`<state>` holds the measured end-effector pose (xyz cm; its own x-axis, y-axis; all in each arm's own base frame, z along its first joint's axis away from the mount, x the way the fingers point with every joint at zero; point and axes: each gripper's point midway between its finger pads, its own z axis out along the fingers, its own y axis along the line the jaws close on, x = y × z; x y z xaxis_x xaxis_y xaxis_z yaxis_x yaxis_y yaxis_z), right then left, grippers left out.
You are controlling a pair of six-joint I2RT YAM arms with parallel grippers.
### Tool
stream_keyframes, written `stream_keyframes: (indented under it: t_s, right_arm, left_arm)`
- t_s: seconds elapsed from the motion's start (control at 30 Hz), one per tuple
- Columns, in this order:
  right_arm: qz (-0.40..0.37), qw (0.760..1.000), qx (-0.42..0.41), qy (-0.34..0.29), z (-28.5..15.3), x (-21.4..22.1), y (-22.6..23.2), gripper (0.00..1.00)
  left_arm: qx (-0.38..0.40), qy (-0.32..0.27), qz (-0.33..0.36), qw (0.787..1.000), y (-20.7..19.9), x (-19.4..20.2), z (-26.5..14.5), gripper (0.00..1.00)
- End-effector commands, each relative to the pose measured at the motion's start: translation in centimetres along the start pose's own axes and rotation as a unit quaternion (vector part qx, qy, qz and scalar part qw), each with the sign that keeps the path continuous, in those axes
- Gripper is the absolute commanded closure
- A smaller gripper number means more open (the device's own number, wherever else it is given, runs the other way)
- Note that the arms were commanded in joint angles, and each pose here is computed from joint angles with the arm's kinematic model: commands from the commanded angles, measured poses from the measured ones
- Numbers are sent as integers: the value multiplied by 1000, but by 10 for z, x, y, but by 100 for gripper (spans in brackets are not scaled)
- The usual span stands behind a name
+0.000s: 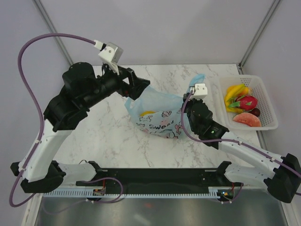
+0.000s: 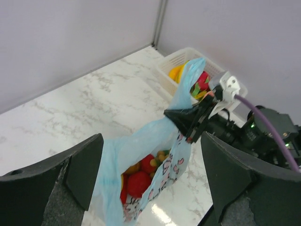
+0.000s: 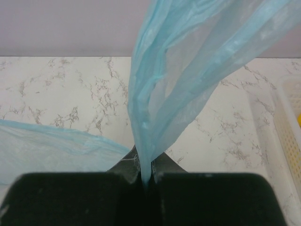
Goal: Place the fake fruits into the plastic bag and tie a complex knot
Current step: Adjust the plastic bag at the center of the board.
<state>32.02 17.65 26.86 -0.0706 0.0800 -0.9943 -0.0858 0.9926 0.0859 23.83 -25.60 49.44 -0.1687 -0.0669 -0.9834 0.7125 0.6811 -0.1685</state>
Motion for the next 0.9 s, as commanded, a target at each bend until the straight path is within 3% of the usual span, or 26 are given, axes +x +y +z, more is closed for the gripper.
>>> stream_keyframes:
  t_s: [0.0, 0.07, 0.33, 0.43, 0.53, 0.57, 0.6, 0.67, 0.87]
  right_arm:
    - [20, 1000, -10, -16, 7, -20, 4, 100]
    - [20, 1000, -13, -15, 9, -19, 6, 100]
    - [24, 999, -18, -15, 12, -20, 8, 100]
    - [24, 999, -20, -17, 11, -22, 8, 100]
    - [21, 999, -18, -18, 11, -23, 6, 100]
    - [18, 1000, -16, -18, 11, -23, 5, 100]
    - [16, 1000, -14, -19, 11, -24, 4, 100]
    - [14, 1000, -15, -22, 10, -29, 4, 100]
    - [-5, 998, -53, -39, 4, -48, 12, 100]
  left_arm:
    - [-94, 125, 0, 988, 36, 73, -13, 8]
    - [-104, 155, -5, 982, 40, 92, -19, 8]
    - [-137, 174, -4, 975, 52, 106, -22, 11]
    - [-168, 191, 2, 967, 64, 116, -17, 16]
    - [-173, 209, -4, 962, 65, 123, -14, 55]
    - [-174, 207, -6, 963, 65, 119, -15, 81]
    - [-176, 205, -9, 963, 64, 115, -17, 90]
    - [-192, 202, -17, 960, 66, 105, -23, 98]
    - [-217, 206, -43, 953, 61, 62, -49, 98]
